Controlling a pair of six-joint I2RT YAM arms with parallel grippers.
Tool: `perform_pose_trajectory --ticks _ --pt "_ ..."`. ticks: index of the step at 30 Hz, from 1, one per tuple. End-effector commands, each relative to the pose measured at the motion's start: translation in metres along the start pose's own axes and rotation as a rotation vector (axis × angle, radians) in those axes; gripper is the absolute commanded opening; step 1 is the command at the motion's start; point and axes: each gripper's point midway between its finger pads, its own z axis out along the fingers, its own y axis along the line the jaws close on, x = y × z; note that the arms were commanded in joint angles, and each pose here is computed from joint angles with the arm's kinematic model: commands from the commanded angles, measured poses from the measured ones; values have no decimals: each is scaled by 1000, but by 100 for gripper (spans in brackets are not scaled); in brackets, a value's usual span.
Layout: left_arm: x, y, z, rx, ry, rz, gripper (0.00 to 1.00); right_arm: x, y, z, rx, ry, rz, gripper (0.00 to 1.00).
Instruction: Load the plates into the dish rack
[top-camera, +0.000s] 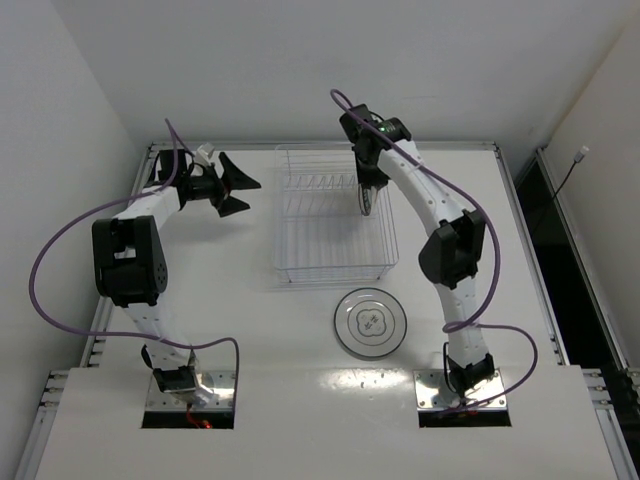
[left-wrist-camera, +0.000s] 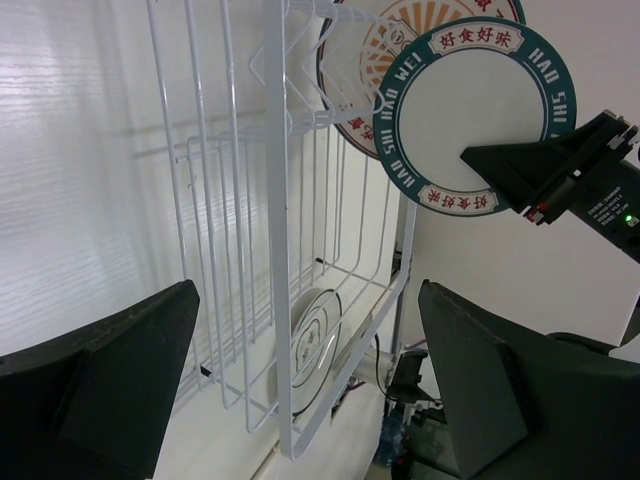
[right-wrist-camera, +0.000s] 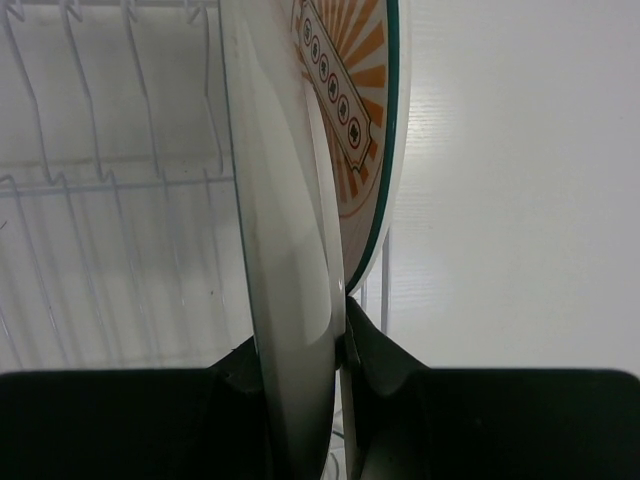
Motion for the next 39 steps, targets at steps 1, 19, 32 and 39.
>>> perform_pose_trajectory --ticks 1,19,32,39 --pt "3 8 -2 -10 9 19 90 -19 4 18 11 -59 18 0" --pt "-3 71 -31 -127 -43 -91 90 -22 19 20 -173 -1 172 54" --pt "14 99 -44 -240 -46 -112 90 -7 -63 -200 -341 -188 249 80" --pt "4 96 -46 -257 -65 -68 90 85 -77 -235 -577 -428 493 100"
